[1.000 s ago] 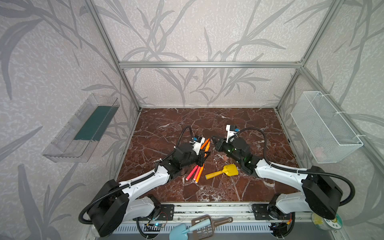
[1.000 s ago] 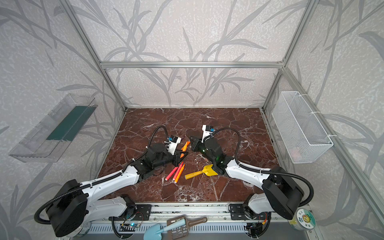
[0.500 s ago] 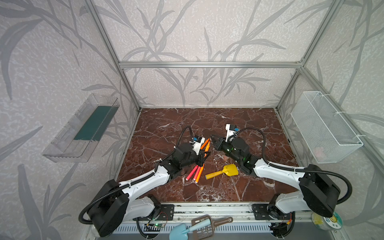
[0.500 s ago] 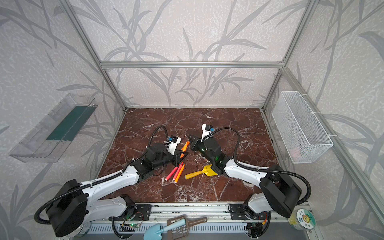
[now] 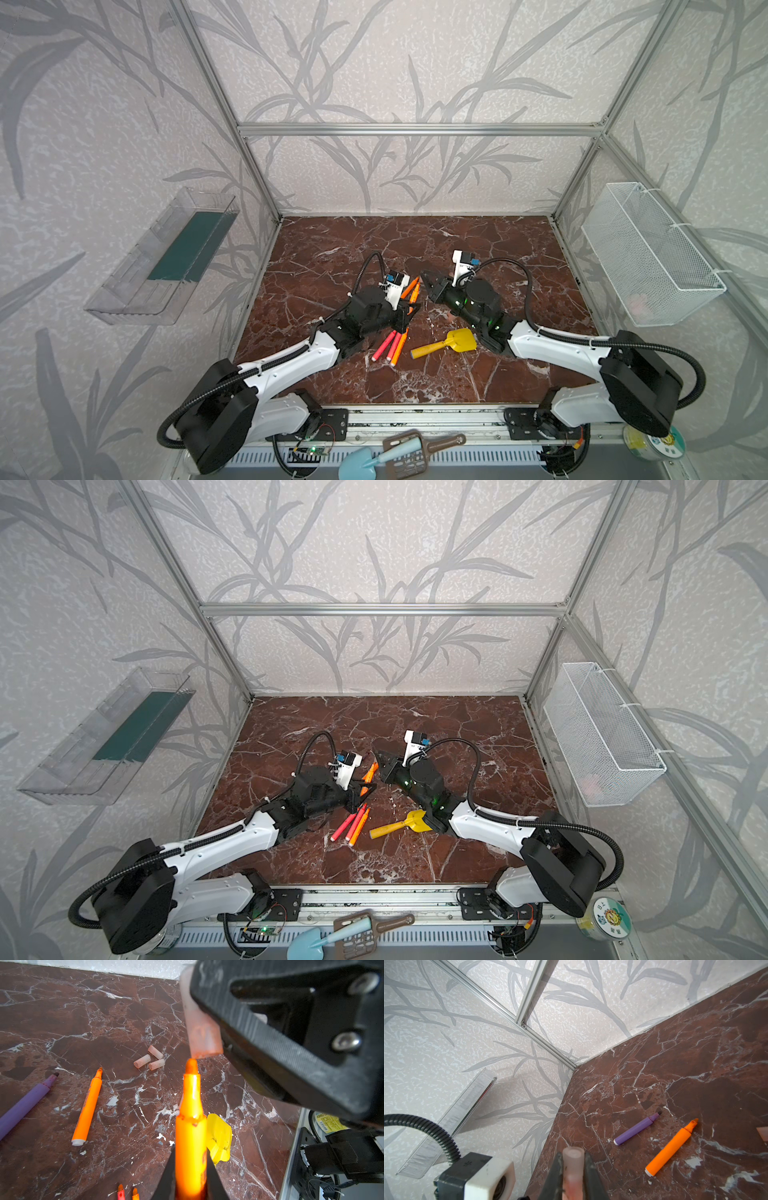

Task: Insert the pens into the pen caps
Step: 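Press the cap onto the marker tip with the right gripper while the left holds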

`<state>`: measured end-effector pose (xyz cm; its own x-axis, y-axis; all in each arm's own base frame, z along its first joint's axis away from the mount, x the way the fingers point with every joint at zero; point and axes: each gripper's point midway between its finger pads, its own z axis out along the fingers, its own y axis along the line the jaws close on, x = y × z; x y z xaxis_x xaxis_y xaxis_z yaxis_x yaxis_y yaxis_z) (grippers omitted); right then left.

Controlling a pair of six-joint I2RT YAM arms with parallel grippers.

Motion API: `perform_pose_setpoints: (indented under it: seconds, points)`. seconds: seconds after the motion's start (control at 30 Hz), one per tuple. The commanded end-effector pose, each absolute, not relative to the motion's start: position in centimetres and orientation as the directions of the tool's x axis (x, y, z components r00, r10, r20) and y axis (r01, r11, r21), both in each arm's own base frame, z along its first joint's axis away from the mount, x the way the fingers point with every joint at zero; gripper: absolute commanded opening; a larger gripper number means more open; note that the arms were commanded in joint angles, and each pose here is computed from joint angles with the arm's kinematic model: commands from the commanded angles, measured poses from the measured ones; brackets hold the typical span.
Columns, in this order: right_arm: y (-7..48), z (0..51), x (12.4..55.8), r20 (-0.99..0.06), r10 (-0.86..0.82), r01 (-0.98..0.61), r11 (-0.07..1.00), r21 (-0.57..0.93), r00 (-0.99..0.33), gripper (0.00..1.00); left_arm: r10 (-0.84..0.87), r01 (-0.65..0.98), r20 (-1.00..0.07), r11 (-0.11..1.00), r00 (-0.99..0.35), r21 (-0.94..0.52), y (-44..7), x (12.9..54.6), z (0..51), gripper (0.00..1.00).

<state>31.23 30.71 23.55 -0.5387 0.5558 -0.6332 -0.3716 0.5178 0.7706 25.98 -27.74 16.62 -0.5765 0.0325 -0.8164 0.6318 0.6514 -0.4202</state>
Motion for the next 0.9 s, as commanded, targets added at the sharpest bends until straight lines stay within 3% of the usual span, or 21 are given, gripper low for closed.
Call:
perform_pose_setpoints:
  seconds: [0.0,0.87]
  points:
    - [30.3,24.9,30.7,-0.627,0.59,-0.391,0.491,0.779,-0.509,0.13,0.009,0.637,-0.834,0.649,-0.552,-0.415,-27.5,26.1,17.6,0.0]
    - [31.2,25.2,31.9,-0.649,0.59,-0.381,0.526,0.76,-0.481,0.1,0.01,0.643,-0.831,0.639,-0.556,-0.422,-27.7,26.0,17.6,0.0]
